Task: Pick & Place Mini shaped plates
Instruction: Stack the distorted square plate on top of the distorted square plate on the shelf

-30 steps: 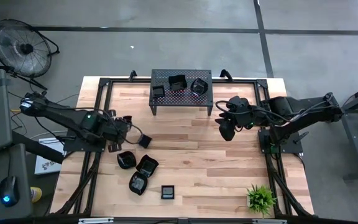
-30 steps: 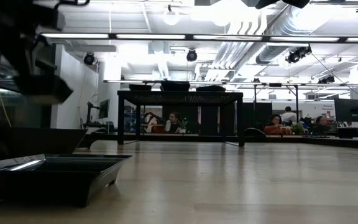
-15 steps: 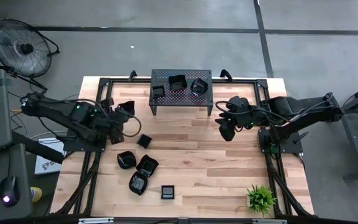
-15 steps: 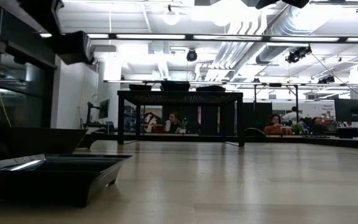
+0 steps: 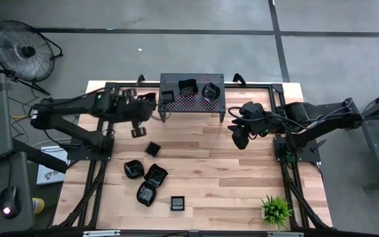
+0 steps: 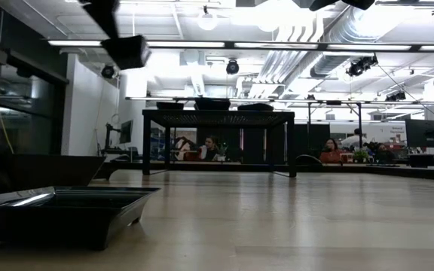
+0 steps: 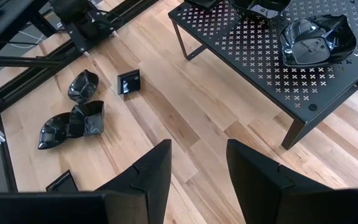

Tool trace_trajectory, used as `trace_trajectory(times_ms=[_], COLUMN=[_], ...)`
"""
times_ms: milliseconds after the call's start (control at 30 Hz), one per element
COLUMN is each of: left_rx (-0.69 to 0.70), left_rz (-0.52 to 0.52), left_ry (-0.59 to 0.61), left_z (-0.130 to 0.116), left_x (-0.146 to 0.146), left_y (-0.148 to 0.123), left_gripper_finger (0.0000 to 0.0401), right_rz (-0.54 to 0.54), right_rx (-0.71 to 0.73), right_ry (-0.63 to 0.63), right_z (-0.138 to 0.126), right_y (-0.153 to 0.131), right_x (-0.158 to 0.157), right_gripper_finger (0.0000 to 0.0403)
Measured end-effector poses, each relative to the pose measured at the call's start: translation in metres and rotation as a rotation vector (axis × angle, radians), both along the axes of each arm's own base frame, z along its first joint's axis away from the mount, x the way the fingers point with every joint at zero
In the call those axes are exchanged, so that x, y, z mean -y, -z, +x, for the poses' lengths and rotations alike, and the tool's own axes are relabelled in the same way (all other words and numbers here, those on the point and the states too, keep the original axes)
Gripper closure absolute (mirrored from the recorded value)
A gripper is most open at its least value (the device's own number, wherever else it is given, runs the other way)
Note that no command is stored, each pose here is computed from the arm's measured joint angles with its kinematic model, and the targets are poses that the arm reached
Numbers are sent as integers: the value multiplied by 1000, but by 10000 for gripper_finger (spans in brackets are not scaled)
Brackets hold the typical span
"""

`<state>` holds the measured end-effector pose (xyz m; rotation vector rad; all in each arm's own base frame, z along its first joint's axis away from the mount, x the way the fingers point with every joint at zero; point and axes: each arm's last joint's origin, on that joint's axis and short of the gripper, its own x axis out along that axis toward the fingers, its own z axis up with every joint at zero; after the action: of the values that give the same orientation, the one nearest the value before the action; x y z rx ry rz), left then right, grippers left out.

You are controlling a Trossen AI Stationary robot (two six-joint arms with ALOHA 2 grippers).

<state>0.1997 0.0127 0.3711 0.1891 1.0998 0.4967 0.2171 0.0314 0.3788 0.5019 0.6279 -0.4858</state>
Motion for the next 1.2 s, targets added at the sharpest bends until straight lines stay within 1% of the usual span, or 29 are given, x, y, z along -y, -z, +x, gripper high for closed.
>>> trace_trajectory(times_ms=[100,267,333,500,667,733,933,1033,1200], left_rx=[10,13,9,62,103,127,132,144,192], left_rz=[14,21,18,22,22,19,40,59,116], left_ry=[28,53,65,93,95,106,114,127,98], left_z=[17,42,50,75,96,103,118,121,124], left_x=[-13,-33,-41,-58,-76,-80,-87,-87,-90], left_y=[-7,-8,-6,1,13,15,26,25,21], left_gripper_finger=[401,401,401,401,401,401,401,401,401], right_rz=[0,0,0,0,-3,-5,-5,-5,-5], right_rx=[0,0,0,0,-1,-2,-2,-2,-3], right_ry=[0,0,0,0,-3,-4,-4,-4,-4], right_z=[0,0,0,0,0,0,0,0,0], right_y=[0,0,0,0,0,0,0,0,0], right_x=[0,0,0,0,0,0,0,0,0], right_gripper_finger=[253,253,253,253,253,253,253,253,253])
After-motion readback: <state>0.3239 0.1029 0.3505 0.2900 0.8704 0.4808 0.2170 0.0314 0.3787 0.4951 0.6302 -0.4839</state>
